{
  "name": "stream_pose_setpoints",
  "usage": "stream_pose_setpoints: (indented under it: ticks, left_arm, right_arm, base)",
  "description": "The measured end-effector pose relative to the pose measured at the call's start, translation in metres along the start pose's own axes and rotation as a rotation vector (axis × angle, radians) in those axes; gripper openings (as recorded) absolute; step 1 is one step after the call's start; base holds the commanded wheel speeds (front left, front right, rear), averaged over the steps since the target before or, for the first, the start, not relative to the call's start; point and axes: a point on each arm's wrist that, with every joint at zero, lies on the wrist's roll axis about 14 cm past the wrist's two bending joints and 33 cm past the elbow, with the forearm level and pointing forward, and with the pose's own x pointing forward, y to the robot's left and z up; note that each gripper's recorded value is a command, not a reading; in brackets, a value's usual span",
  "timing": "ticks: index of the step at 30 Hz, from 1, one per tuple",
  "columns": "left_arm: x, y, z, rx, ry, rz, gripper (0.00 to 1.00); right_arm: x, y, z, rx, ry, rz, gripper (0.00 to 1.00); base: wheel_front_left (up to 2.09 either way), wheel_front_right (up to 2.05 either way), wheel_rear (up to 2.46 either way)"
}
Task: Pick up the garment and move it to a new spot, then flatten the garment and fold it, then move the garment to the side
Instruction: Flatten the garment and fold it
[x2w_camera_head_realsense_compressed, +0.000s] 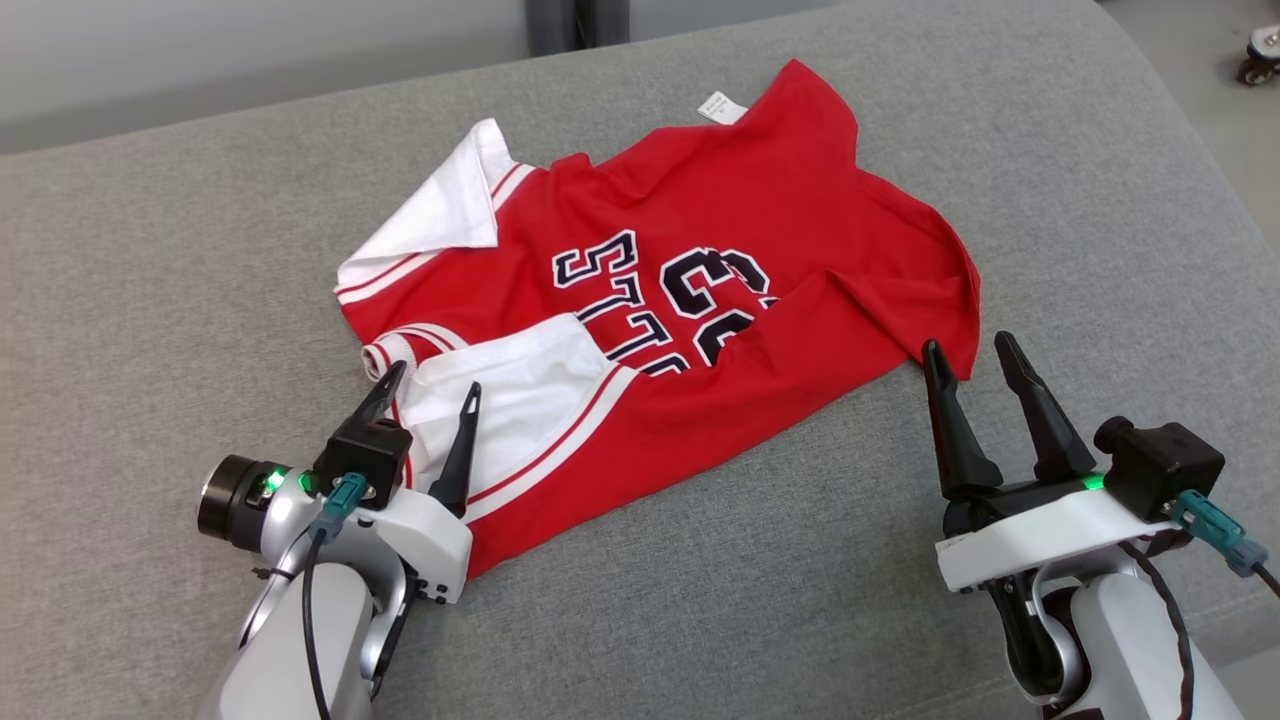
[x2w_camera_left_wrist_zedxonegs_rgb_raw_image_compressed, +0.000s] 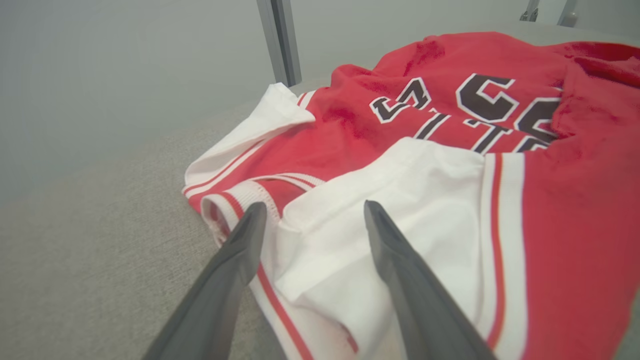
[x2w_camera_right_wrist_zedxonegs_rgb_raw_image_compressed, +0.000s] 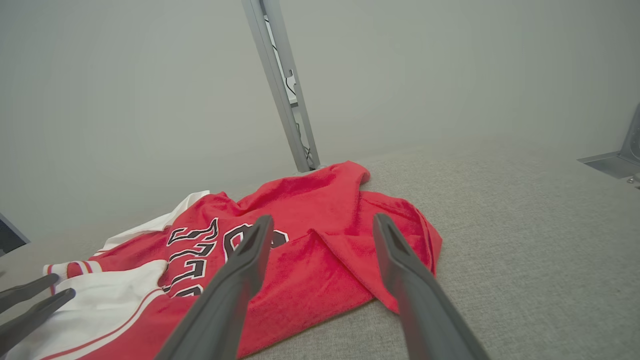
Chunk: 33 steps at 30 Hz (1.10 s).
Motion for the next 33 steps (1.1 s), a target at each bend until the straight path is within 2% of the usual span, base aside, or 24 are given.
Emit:
stream_pose_setpoints:
  ticks: [8,16,17,19,20,28,32,33]
  left_arm:
    - [0.009,-0.001,-0.025,0.023,0.069,-0.018,1.0]
    - [0.012,0.004,-0.024,0.007,0.065,0.002,0.99]
    - [0.013,0.004,-0.023,0.003,0.061,0.004,0.74]
    - [0.012,0.005,-0.021,-0.01,0.054,0.008,0.15]
    - [0.012,0.005,-0.02,-0.014,0.052,0.01,0.0]
    - [0.007,0.008,-0.008,-0.03,0.017,0.024,0.0]
    - [0.006,0.01,0.02,-0.04,-0.064,0.037,0.0]
    - [0.003,0.012,0.039,-0.039,-0.124,0.046,0.0]
  right_arm:
    - [0.001,-0.008,-0.005,-0.001,0.011,-0.023,1.0]
    - [0.004,-0.006,-0.006,0.001,0.014,-0.019,1.0]
    - [0.004,-0.005,-0.007,0.002,0.014,-0.017,1.0]
    - [0.005,-0.003,-0.007,0.002,0.015,-0.012,1.0]
    - [0.005,-0.002,-0.007,0.002,0.015,-0.01,1.0]
    - [0.007,0.005,-0.005,0.001,0.01,0.008,1.0]
    - [0.006,0.003,0.0,0.0,-0.003,0.002,1.0]
    - [0.004,0.0,0.0,-0.003,-0.003,-0.006,1.0]
  base:
    - [0.0,0.0,0.0]
    - [0.0,0.0,0.0]
    - [0.0,0.0,0.0]
    - [0.0,0.0,0.0]
    - [0.0,0.0,0.0]
    - [0.0,0.0,0.0]
    - [0.0,0.0,0.0]
    - [0.0,0.0,0.0]
